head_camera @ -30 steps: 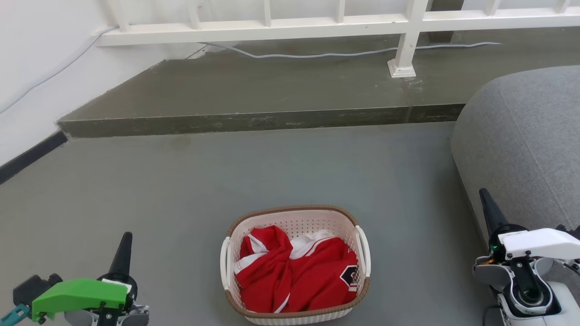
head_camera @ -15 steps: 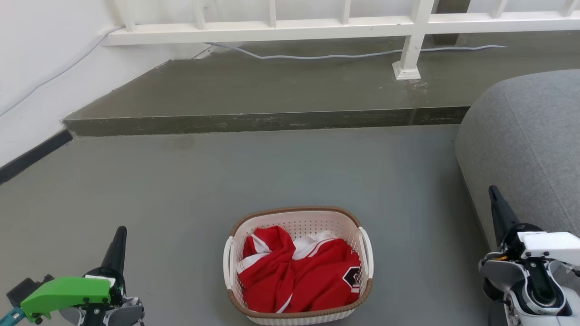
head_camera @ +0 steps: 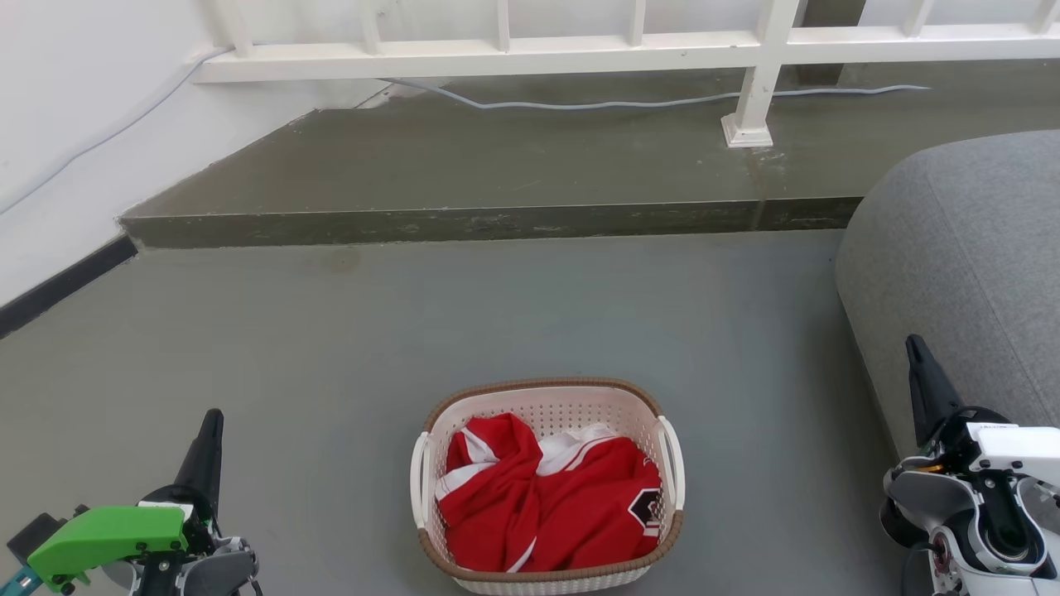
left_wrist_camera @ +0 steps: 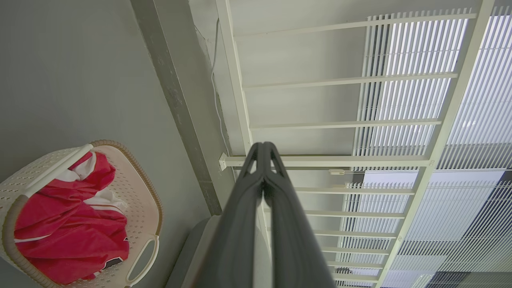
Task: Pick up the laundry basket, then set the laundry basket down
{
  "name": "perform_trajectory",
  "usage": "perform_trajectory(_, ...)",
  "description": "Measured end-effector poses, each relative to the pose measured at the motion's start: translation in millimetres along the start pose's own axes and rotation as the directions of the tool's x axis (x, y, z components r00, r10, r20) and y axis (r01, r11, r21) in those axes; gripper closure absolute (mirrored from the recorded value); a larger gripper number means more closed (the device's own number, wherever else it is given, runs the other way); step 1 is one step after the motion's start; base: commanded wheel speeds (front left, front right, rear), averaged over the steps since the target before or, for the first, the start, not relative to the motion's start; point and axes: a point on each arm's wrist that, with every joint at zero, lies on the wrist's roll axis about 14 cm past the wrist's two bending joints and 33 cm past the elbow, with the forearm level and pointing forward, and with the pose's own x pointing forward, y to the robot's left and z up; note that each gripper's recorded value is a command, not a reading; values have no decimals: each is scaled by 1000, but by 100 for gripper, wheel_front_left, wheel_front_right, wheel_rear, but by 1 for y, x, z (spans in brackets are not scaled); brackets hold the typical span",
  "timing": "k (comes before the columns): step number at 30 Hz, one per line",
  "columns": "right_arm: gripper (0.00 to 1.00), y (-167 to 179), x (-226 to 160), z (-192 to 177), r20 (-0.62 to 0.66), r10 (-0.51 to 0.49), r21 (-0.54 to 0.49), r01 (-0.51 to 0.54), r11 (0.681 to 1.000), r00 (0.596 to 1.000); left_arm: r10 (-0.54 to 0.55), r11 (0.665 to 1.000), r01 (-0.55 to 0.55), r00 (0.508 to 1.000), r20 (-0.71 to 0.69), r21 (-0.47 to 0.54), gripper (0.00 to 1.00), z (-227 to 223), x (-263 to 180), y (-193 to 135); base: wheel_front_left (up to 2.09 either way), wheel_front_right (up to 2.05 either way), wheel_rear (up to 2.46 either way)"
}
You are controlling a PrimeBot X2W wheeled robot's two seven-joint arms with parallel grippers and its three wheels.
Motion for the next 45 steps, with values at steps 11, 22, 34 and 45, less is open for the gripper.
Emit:
perform_trajectory(11, 100, 0, 0, 0, 1, 0, 0, 0, 1000, 1000, 2, 1000, -2, 1000, 1, 0, 100, 0, 0, 1, 0, 0, 0)
perform_trajectory(22, 100, 0, 0, 0, 1, 1, 0, -1, 1000, 1000, -3, 1000, 3, 1000, 1, 0, 100, 0, 0, 0, 0, 0, 0)
perform_trajectory(34, 100, 0, 0, 1, 2, 1, 1, -1, 1000, 1000, -3, 1000, 3, 1000, -5, -1, 100, 0, 0, 0, 0, 0, 0)
perform_trajectory(45, 100, 0, 0, 1, 2, 1, 1, -1, 1000, 1000, -2, 1000, 2, 1000, -5, -1, 100, 0, 0, 0, 0, 0, 0)
